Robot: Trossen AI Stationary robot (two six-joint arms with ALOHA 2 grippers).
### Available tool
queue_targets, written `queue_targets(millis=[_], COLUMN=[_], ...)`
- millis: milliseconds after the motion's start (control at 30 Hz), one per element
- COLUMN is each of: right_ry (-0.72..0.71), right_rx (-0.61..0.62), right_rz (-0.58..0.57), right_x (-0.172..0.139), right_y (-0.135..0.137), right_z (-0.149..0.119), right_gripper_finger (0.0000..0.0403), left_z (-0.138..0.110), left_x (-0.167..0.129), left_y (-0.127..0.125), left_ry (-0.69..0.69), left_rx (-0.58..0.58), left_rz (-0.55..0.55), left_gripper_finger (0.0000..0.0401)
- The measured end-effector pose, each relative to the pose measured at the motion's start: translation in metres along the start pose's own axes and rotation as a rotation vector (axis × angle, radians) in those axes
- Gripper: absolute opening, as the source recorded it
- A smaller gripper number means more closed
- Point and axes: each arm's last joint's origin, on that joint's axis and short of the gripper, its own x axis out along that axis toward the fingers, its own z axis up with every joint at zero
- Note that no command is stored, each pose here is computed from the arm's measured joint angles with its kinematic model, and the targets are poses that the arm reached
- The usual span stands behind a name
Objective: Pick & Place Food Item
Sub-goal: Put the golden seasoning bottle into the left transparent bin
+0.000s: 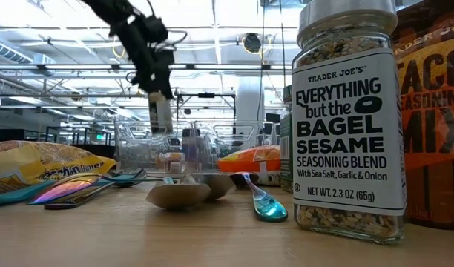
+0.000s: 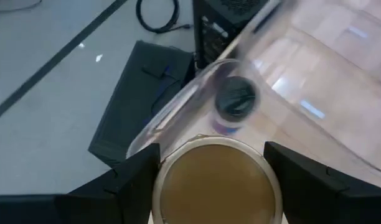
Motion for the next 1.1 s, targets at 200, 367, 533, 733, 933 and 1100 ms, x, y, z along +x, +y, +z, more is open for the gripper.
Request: queue_targets(millis=[200,367,533,733,933,1100], right_ry=[0.0,0.0,0.0,0.0,0.0,0.0], right_rx=[0.0,0.0,0.0,0.0,0.0,0.0], right_rz=[0.0,0.0,0.0,0.0,0.0,0.0], right_x=[0.0,0.0,0.0,0.0,0.0,0.0], right_y=[0.0,0.0,0.0,0.0,0.0,0.0], right_z=[0.0,0.0,0.0,0.0,0.0,0.0], right_gripper_finger=[0.0232,0.0232,0.0232,0.0232,0.0232,0.0232], left_z=[-0.015,-0.018,-0.022,-0.026,-0.025,-0.018], left_x=[0.034,0.054,0.073,0.086,0.084,0.073], left_y=[0.022,0.025,0.024,0.024,0.021,0.016], left_ry=[0.007,0.034,0.065,0.095,0.101,0.061], left_rx=[-0.089,-0.1,-0.099,-0.099,-0.089,-0.074], left_rz=[0.007,0.004,-0.007,-0.013,0.04,0.038], left_gripper_finger=[0.027,0.027,0.027,0.0275,0.0285,0.0306])
